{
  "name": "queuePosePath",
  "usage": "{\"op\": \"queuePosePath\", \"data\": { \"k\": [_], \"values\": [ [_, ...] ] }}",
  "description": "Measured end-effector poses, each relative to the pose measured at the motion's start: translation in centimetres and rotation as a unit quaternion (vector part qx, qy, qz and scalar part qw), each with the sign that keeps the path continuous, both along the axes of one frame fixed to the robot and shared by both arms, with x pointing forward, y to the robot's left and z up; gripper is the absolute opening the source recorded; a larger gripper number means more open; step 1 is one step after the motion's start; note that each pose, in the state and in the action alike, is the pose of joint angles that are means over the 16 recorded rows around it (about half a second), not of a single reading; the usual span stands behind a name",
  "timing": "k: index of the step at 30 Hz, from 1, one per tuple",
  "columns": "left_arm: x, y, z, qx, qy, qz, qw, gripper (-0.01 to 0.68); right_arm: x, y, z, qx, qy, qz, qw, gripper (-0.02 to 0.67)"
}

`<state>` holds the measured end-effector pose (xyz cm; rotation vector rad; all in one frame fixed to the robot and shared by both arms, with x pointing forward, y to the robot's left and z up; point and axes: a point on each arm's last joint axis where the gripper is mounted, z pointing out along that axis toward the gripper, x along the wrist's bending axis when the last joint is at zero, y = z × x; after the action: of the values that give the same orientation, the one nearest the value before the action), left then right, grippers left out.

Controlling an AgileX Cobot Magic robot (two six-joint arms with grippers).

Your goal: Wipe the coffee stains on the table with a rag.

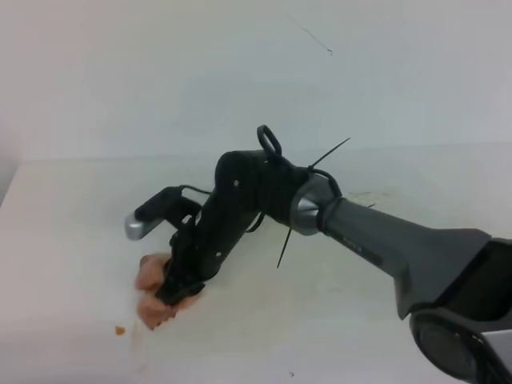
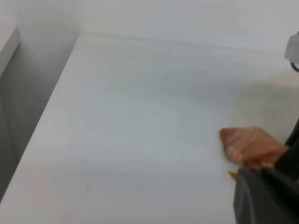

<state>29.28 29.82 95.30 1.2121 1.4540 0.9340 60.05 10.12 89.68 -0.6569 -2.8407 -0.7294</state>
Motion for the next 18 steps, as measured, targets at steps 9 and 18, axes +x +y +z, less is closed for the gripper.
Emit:
{"op": "queuePosePath", "data": {
  "k": [9,18],
  "values": [
    [0.0,0.0,0.3,0.0,0.0,0.0,1.0,-0.001,-5.1,4.3,0.3,0.003,-0.003,0.05,0.999,0.099],
    [0.0,0.0,0.5,0.0,0.0,0.0,1.0,0.0,-4.8,5.9,3.2,0.017,-0.089,0.004,0.996,0.1]
  ]
}}
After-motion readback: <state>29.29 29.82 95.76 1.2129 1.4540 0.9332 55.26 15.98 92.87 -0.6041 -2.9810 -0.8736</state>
